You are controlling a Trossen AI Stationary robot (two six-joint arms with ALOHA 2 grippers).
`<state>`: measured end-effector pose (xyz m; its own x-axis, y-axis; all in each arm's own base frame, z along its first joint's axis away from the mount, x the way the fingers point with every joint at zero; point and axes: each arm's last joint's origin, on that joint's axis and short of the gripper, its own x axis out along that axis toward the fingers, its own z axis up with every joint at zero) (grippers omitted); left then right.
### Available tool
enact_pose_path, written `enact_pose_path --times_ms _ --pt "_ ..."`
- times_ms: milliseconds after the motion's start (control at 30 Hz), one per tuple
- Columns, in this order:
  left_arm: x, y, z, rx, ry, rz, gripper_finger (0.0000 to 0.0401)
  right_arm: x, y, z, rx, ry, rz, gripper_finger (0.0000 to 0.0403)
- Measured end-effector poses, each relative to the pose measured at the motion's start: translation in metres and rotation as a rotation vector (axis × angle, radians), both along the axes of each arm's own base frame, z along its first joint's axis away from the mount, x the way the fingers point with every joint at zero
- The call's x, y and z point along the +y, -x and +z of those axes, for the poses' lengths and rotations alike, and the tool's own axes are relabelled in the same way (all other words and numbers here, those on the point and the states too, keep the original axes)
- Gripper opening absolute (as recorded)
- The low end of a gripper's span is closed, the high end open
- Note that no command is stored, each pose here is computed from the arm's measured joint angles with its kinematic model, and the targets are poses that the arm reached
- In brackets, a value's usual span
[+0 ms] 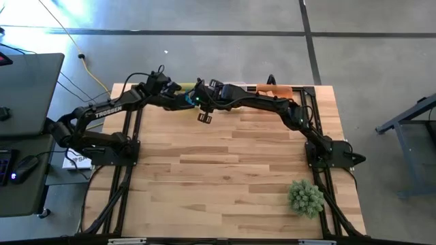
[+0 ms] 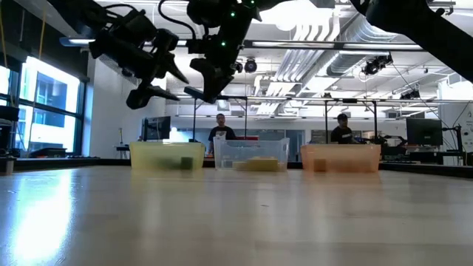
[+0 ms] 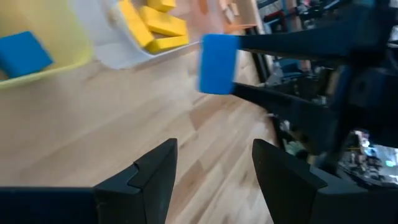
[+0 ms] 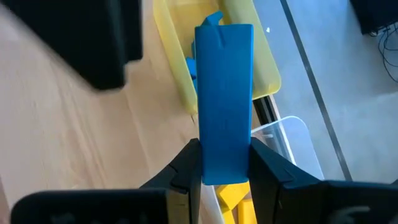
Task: Sort & place blocks by color
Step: Put the blue block into the yellow bin
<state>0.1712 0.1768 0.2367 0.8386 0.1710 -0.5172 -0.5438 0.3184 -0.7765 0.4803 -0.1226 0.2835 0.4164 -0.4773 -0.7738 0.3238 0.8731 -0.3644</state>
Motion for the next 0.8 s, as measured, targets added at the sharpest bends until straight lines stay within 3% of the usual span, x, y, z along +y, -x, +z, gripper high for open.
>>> enact_pose_path --times_ms 800 --pt "-0.004 -0.007 0.003 -0.015 -0.001 0.029 0.0194 0.032 -0.012 0.002 -0.042 0.01 0.1 0.0073"
